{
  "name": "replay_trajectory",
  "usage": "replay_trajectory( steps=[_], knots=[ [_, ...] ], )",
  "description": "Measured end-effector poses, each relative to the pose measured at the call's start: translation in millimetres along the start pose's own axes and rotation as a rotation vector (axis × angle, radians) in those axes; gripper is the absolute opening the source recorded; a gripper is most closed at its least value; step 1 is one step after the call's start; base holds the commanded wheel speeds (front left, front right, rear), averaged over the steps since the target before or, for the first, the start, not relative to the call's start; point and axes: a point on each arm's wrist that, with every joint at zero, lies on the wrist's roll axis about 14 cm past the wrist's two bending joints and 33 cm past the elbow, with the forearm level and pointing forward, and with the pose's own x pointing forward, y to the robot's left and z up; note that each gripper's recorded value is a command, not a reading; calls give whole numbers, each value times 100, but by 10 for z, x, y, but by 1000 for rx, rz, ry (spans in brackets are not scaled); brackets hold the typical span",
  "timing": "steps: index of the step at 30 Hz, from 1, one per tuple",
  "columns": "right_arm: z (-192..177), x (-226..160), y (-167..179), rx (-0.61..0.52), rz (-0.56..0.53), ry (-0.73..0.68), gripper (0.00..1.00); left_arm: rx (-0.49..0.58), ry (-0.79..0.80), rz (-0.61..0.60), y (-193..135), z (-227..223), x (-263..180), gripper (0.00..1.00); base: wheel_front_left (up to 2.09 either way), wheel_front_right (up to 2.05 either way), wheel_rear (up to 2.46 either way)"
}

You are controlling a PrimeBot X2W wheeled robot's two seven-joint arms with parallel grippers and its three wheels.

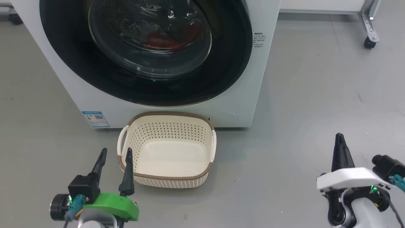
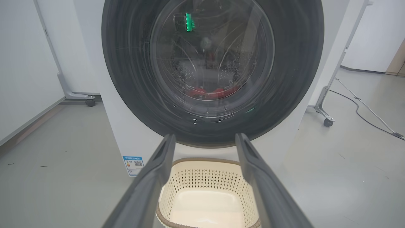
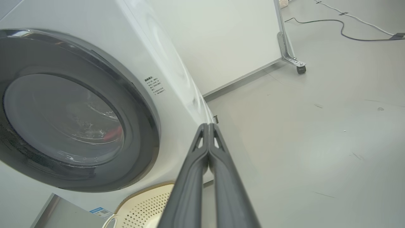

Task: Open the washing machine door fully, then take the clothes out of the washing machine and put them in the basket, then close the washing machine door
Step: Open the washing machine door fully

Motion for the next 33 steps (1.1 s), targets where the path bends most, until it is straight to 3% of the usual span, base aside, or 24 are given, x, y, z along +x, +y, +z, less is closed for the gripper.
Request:
replay_trajectory(
  steps=[9,19,33],
  knots=[
    [141,402,-52,325,-29,-20,0,7,1,-1,21,-6,123,100,0,0,0],
    [256,1003,268,625,64,32,0,27,-4,-4,72,0,311,100,0,0,0],
    [385,1830,933,796,266,126,0,42,-14,13,212,-13,559,100,0,0,0]
  ],
)
